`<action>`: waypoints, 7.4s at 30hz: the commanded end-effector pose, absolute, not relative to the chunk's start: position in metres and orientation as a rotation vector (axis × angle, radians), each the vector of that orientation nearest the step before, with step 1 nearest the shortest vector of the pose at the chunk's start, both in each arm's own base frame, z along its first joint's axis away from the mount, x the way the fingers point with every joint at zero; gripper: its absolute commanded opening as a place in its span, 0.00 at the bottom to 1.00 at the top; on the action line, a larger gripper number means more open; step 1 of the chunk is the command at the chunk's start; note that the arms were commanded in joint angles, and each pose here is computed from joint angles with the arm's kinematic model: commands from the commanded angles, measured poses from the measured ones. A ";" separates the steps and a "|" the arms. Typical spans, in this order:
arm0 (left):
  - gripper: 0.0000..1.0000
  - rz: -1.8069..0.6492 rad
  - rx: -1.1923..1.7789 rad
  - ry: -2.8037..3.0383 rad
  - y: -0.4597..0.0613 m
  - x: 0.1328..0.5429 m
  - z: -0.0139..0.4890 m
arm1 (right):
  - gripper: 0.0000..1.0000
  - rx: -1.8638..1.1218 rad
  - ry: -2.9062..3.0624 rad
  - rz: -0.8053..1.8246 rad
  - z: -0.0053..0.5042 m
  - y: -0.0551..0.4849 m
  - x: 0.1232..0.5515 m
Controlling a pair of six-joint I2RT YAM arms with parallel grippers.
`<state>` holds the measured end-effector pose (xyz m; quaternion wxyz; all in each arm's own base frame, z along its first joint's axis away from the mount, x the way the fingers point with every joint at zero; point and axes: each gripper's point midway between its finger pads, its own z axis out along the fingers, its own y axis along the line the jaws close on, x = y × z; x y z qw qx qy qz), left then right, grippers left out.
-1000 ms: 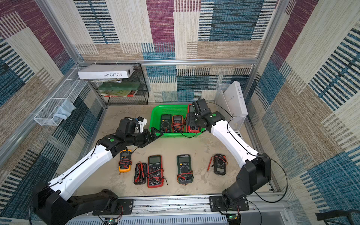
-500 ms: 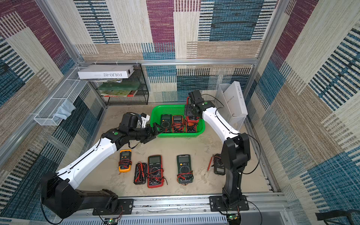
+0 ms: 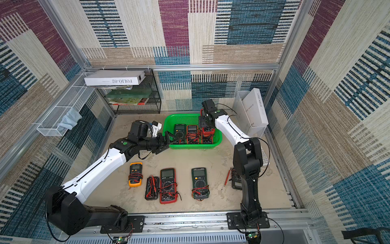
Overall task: Put the multimeter into the basket
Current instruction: Place the multimeter in the basket, then pick up the multimeter from the center of the board, then place the multimeter in the basket.
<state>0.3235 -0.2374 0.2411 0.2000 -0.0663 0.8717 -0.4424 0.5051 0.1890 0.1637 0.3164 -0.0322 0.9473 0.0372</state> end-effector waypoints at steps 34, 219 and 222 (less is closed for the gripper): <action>1.00 -1.292 -0.170 2.392 -0.233 0.313 0.258 | 0.99 -0.082 2.569 0.012 0.121 0.172 0.489; 1.00 -1.439 -0.191 2.285 -0.201 0.307 0.275 | 0.75 -0.061 2.237 0.344 0.275 0.271 0.404; 1.00 -1.439 -0.192 2.280 -0.200 0.306 0.276 | 0.75 -0.054 2.239 0.345 0.276 0.272 0.414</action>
